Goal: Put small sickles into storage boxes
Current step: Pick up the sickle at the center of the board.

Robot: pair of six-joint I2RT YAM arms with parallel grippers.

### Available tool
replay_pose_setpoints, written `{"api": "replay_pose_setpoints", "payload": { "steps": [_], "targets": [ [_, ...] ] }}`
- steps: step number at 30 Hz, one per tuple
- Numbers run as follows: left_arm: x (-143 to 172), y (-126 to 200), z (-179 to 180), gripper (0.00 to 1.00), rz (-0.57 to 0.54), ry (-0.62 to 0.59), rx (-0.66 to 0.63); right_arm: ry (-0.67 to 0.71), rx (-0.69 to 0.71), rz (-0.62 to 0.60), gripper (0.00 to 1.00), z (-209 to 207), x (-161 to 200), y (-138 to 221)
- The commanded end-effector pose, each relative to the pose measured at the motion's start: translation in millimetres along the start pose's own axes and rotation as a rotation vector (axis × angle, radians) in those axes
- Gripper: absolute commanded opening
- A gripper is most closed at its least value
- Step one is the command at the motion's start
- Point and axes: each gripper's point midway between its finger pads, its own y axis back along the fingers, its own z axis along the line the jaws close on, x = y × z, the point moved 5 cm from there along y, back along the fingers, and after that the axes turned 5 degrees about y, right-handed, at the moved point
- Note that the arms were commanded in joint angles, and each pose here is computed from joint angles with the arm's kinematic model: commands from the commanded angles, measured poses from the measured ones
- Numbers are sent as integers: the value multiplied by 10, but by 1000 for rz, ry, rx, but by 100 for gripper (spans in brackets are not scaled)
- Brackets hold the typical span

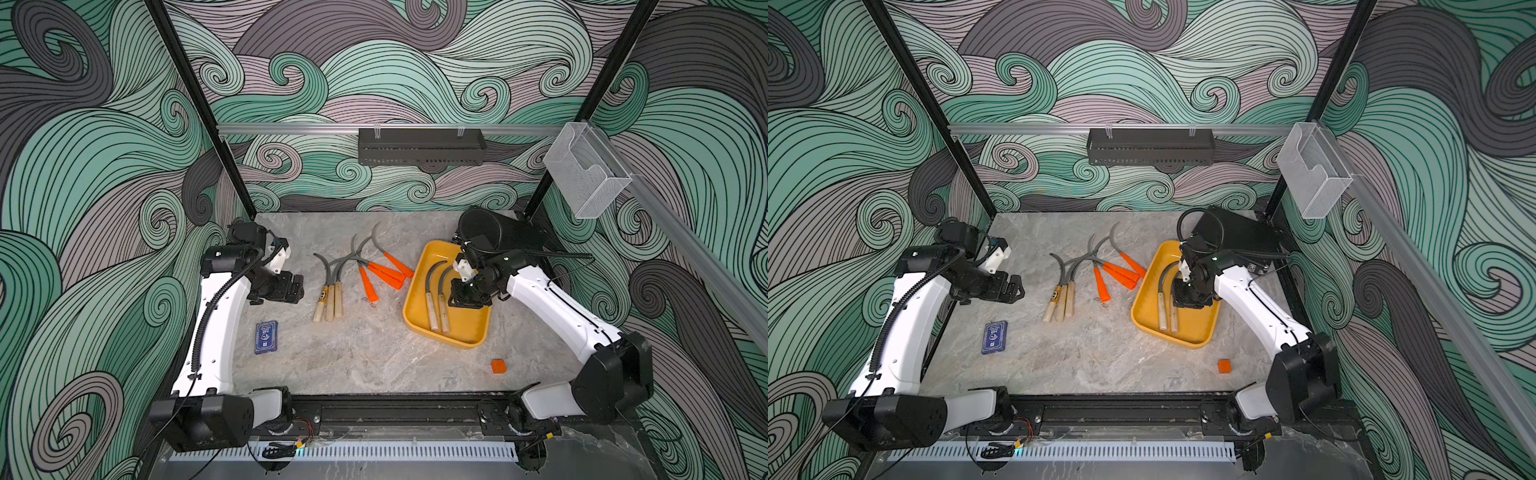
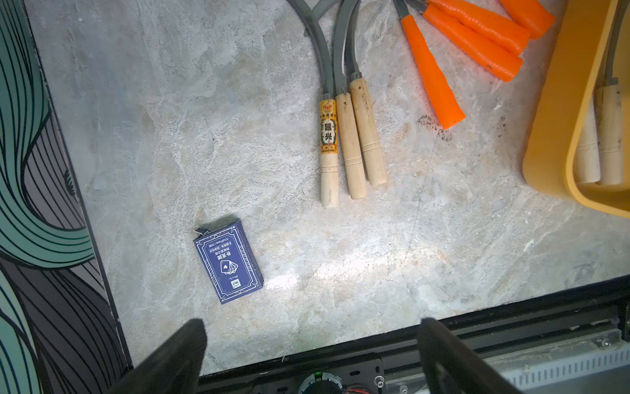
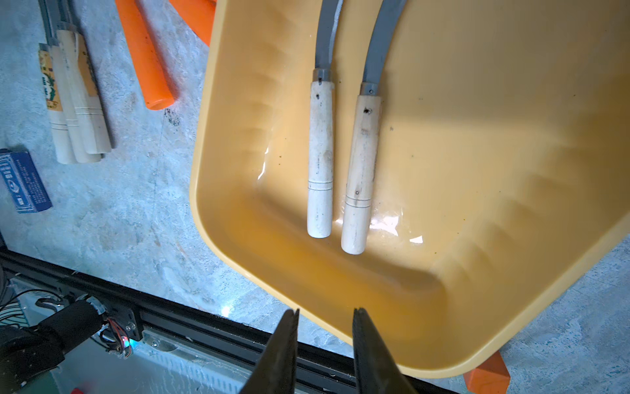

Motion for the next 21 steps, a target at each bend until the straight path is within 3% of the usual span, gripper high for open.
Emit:
{"api": "replay_pose_setpoints", "payload": {
  "steps": [1, 8, 14, 21],
  "targets": [
    [68, 44, -16, 96, -3, -48, 4, 10, -39, -12, 30, 132, 28, 188],
    [110, -126, 77, 97, 64, -27, -48, 54, -63, -24, 29, 365, 36, 337],
    [106, -238, 59, 90, 142, -5, -11, 88, -68, -25, 29, 542, 33, 368],
    [54, -436, 83, 93, 202, 15, 0, 70, -77, -34, 28, 599, 13, 395]
  ]
}}
